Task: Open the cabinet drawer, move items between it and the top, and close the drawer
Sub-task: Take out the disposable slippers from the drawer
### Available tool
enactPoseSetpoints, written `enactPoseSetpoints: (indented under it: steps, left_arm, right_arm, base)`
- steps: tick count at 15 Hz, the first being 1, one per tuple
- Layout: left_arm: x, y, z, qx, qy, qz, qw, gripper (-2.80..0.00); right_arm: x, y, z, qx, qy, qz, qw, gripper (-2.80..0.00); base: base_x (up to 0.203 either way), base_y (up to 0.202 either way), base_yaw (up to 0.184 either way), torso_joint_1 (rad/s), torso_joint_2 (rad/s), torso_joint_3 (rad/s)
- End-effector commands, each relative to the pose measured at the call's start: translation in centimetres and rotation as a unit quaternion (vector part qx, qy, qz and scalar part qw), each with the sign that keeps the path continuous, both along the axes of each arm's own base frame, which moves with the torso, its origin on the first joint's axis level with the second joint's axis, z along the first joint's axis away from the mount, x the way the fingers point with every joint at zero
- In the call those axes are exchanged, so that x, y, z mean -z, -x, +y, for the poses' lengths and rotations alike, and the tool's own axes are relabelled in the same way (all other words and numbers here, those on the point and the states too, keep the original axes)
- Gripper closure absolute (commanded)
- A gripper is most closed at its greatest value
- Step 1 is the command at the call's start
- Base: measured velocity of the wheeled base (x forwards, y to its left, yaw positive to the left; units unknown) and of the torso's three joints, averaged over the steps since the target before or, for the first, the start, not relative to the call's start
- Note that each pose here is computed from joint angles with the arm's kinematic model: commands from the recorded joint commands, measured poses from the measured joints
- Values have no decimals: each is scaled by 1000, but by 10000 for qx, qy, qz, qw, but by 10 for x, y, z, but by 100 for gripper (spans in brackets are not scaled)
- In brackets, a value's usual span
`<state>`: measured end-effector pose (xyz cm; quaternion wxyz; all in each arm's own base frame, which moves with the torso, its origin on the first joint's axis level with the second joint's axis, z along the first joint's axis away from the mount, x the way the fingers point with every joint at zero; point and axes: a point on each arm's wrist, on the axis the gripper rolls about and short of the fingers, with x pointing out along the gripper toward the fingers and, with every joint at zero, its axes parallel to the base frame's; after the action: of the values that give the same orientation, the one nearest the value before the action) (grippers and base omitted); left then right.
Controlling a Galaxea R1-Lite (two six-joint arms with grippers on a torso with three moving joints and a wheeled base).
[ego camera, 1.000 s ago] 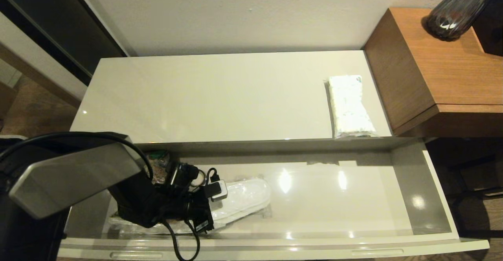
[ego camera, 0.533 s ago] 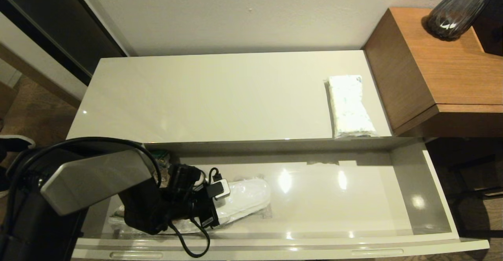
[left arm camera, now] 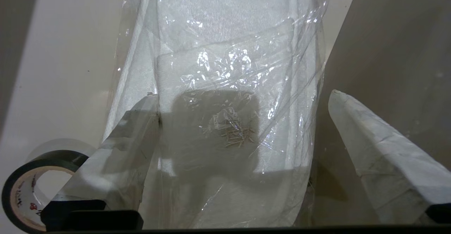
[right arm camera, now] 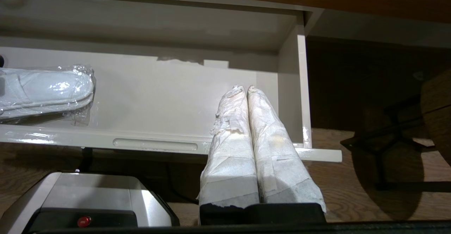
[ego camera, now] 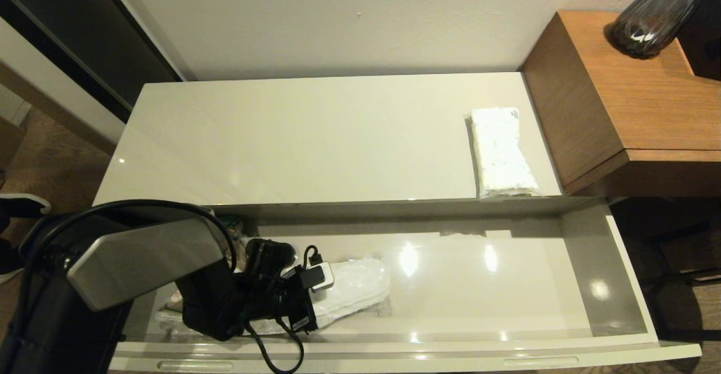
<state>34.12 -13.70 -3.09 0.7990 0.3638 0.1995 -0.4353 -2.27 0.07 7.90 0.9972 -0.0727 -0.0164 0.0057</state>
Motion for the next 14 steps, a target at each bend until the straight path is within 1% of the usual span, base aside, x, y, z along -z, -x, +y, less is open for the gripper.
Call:
enactPoseSetpoints:
  steps: [1, 6, 14]
  left_arm:
    - [4, -3, -1, 20, 3, -43, 10000, -280]
    - [9, -13, -4, 4, 33, -107, 9999, -280]
    - [10, -14, -3, -10, 39, -93, 9999, -280]
  right_arm:
    - [0, 0, 0, 0, 3, 14, 10000, 0]
    - [0, 0, 0, -7, 11, 13, 10000, 0]
    - [0, 0, 0, 5, 9, 12, 10000, 0]
  base:
    - [0, 0, 0, 0, 0, 0]
    - [0, 0, 0, 0, 0, 0]
    - [0, 0, 0, 0, 0, 0]
